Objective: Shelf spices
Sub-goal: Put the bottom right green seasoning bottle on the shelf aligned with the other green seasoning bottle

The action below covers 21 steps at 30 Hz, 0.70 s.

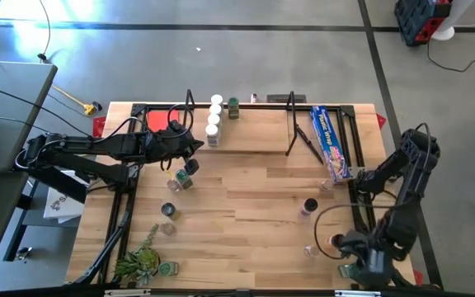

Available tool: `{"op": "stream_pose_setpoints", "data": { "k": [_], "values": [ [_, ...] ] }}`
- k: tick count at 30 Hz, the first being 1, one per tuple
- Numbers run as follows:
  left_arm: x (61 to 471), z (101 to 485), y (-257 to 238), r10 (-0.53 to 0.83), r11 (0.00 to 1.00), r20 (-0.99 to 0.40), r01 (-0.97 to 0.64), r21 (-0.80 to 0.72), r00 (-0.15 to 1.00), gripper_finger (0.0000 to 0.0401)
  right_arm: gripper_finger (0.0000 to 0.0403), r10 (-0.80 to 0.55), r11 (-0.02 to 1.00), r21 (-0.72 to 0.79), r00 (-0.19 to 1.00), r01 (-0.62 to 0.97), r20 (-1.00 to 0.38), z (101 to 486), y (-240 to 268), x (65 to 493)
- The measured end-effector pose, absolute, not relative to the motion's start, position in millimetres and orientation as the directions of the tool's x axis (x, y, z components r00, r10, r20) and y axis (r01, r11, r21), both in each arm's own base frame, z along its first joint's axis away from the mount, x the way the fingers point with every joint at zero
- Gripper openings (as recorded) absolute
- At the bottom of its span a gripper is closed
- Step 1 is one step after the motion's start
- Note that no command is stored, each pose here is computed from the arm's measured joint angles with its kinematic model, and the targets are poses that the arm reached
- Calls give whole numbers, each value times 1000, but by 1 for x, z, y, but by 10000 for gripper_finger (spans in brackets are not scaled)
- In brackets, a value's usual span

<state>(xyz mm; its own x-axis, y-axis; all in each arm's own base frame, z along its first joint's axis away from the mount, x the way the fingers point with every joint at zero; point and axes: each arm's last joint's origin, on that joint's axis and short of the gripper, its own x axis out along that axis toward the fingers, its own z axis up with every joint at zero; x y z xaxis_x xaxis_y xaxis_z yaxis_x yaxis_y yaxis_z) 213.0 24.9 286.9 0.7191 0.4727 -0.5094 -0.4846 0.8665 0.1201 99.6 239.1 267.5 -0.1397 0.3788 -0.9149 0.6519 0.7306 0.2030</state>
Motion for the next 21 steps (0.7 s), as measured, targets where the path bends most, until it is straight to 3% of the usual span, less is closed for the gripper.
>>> {"op": "stream_pose_setpoints", "data": {
  "k": [6,9,21],
  "values": [
    [213,287,25,473,867,-509,-485,120,719,0,227,370,697,170,-146,697,-918,265,245,93],
    [213,287,25,473,866,-509,-485,120,719,0,264,365,655,176,-104,735,-925,265,245,95],
    [213,287,25,473,866,-509,-485,120,719,0,280,286,631,100,-111,769,-952,241,259,103]
  ]
}}
